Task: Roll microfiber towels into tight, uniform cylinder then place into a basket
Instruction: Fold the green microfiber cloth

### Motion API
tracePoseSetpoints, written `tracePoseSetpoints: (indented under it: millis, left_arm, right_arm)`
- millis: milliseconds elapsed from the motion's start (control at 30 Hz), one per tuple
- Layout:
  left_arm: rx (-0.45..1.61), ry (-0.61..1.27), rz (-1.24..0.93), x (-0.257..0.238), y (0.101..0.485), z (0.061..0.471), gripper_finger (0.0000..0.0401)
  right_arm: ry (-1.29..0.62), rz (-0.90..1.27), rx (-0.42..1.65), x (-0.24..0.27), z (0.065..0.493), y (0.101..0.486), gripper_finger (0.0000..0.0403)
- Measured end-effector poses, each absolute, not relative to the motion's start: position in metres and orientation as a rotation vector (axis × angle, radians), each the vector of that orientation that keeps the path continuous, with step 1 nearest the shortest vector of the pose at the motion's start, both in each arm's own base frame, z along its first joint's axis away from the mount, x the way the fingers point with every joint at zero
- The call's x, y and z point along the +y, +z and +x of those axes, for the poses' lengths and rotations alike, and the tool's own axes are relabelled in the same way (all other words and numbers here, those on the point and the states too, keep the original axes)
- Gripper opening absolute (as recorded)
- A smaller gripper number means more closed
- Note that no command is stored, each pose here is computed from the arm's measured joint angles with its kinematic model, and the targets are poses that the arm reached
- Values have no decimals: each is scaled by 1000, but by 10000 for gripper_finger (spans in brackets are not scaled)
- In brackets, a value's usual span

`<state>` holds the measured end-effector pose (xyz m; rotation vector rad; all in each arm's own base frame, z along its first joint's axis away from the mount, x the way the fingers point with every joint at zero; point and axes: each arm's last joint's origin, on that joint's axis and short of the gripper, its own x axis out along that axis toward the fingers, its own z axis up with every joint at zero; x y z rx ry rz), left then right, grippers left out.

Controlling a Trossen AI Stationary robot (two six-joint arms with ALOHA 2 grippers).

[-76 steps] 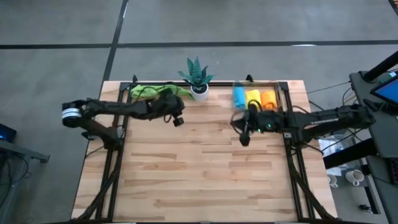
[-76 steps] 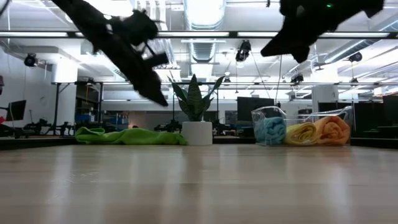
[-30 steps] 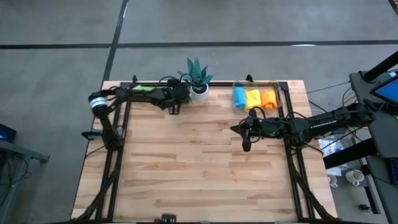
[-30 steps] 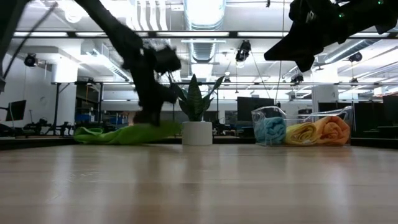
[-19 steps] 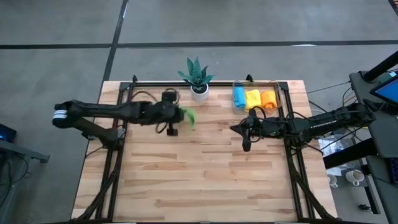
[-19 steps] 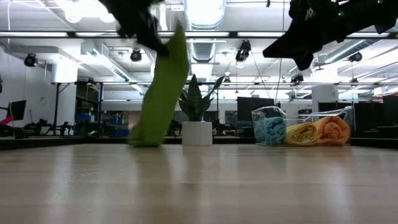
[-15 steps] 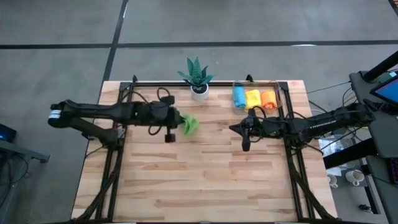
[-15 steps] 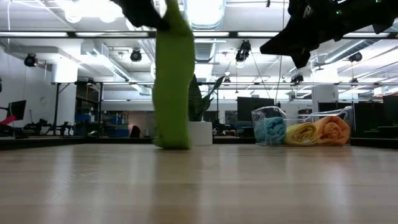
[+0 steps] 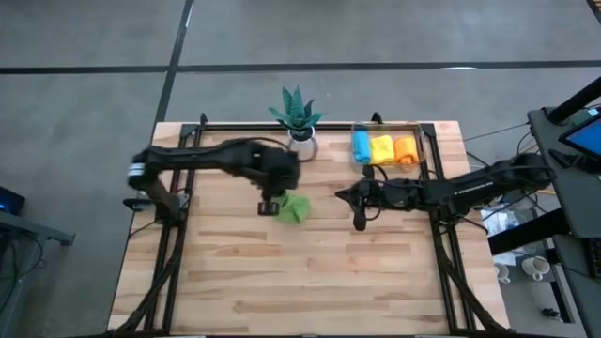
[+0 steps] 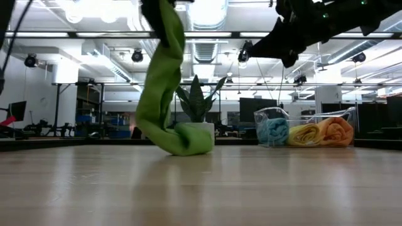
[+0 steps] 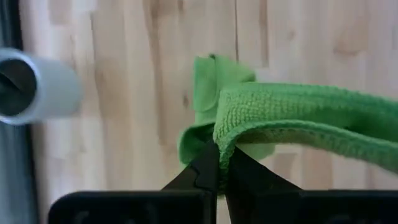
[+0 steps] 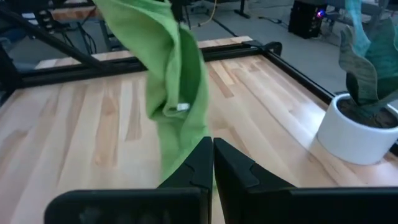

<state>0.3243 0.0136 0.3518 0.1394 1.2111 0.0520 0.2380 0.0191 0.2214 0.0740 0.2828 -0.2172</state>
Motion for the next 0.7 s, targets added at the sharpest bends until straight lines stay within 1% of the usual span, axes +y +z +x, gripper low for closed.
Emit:
tracePoseSetpoints:
  millis: [67,167,233,300,367,500,600,700]
  left_arm:
    - [1251,45,220,12,361,340,0]
    - [1237,34,368,6,381,360,0]
    - [1196,16,432,-2,394,369,0]
    - [1159,-1,452,-9,401,375,0]
    - [1153,-27,466,-15,398,373,0]
    - [1248,-79,458,-26,375,371,0]
    - [1305,-99,467,-31,356,373,0]
    - [1311,-110,482,-33,341,378,0]
  right_arm:
    - [-217,68,285,20,242,223,9]
    - [-224,50,297,20,247,221,13]
    - [-251,23,305,19,248,220,24]
    - [-289,-3,312,18,248,219,42]
    - [-310,-27,321,17,247,217,65]
    - [-287,-85,346,21,245,214,120]
    - [-210,-163,356,30,247,210,157]
    - [-125,-280,368,42,252,202,180]
